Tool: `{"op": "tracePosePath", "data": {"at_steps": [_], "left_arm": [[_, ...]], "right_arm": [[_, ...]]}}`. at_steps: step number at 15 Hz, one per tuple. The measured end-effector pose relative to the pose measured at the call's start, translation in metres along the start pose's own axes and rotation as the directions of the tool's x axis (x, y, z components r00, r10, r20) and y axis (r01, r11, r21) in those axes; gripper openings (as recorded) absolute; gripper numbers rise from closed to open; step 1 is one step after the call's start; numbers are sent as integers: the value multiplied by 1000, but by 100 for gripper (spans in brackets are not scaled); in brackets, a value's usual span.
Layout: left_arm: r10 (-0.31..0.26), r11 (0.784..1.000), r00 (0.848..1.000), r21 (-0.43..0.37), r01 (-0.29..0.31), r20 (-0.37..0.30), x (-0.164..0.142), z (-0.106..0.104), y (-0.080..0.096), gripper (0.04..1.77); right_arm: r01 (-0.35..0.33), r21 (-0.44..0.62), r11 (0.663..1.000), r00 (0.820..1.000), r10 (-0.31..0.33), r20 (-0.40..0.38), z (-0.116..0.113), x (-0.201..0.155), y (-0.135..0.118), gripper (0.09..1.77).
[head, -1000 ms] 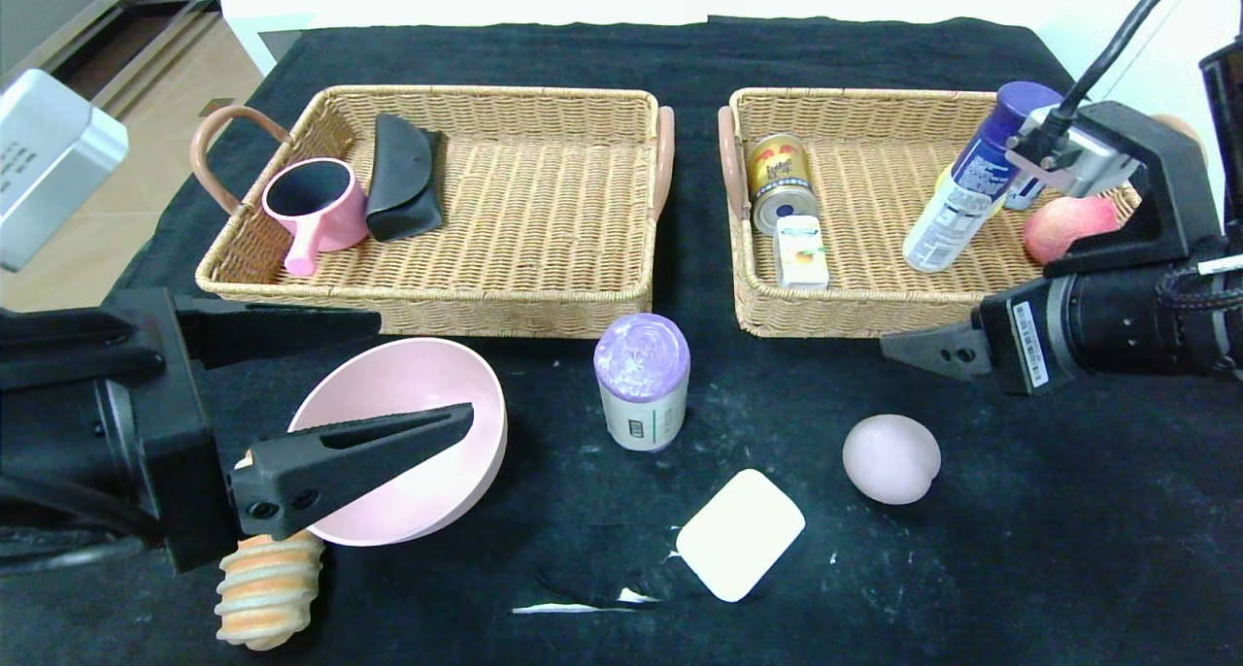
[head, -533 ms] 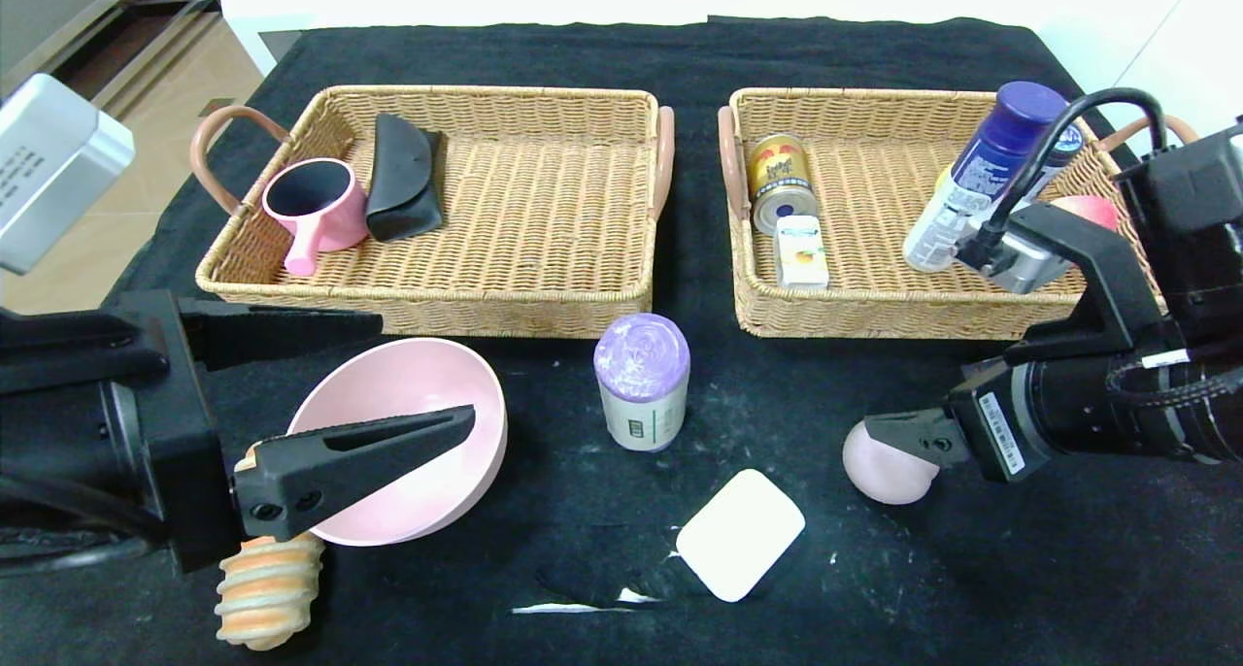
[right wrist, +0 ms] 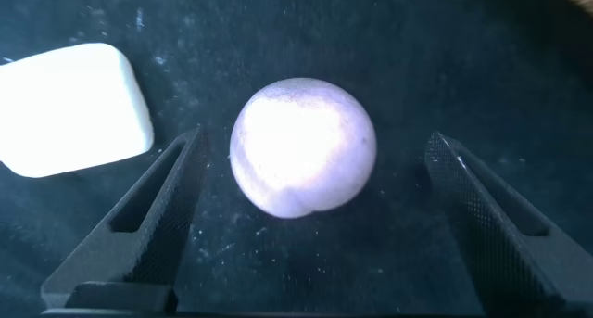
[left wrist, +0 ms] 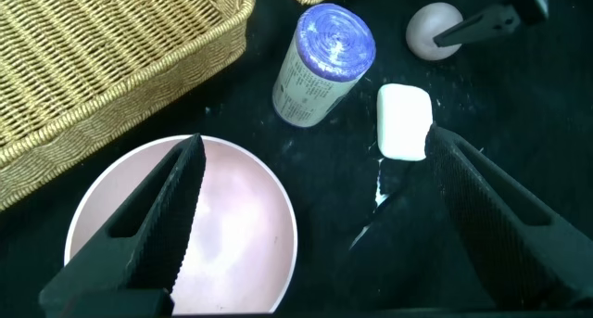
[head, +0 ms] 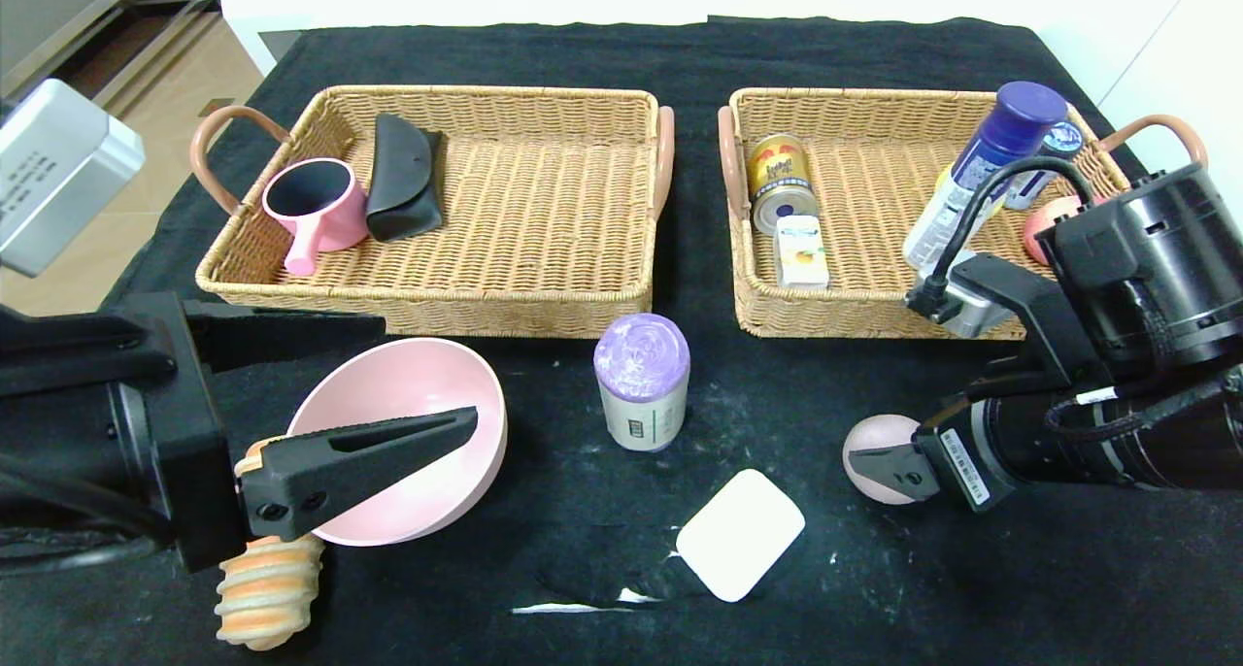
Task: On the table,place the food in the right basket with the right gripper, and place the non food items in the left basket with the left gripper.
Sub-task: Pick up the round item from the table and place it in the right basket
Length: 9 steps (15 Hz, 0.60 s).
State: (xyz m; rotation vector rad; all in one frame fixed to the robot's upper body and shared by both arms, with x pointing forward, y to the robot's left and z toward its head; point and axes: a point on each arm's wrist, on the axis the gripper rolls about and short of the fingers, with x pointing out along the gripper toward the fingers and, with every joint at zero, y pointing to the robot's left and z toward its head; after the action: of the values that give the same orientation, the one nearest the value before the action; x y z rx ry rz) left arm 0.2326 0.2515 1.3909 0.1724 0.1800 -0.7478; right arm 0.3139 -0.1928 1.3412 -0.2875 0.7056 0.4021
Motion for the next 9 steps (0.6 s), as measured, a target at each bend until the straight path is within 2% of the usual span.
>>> {"op": "tracePosePath", "data": {"at_steps": [9], "left_arm": [[0, 1000, 1000, -1, 0, -2, 0, -1, 0, 172]], "right_arm": [[3, -8, 1000, 998, -4, -65, -3, 22, 3, 170]]}}
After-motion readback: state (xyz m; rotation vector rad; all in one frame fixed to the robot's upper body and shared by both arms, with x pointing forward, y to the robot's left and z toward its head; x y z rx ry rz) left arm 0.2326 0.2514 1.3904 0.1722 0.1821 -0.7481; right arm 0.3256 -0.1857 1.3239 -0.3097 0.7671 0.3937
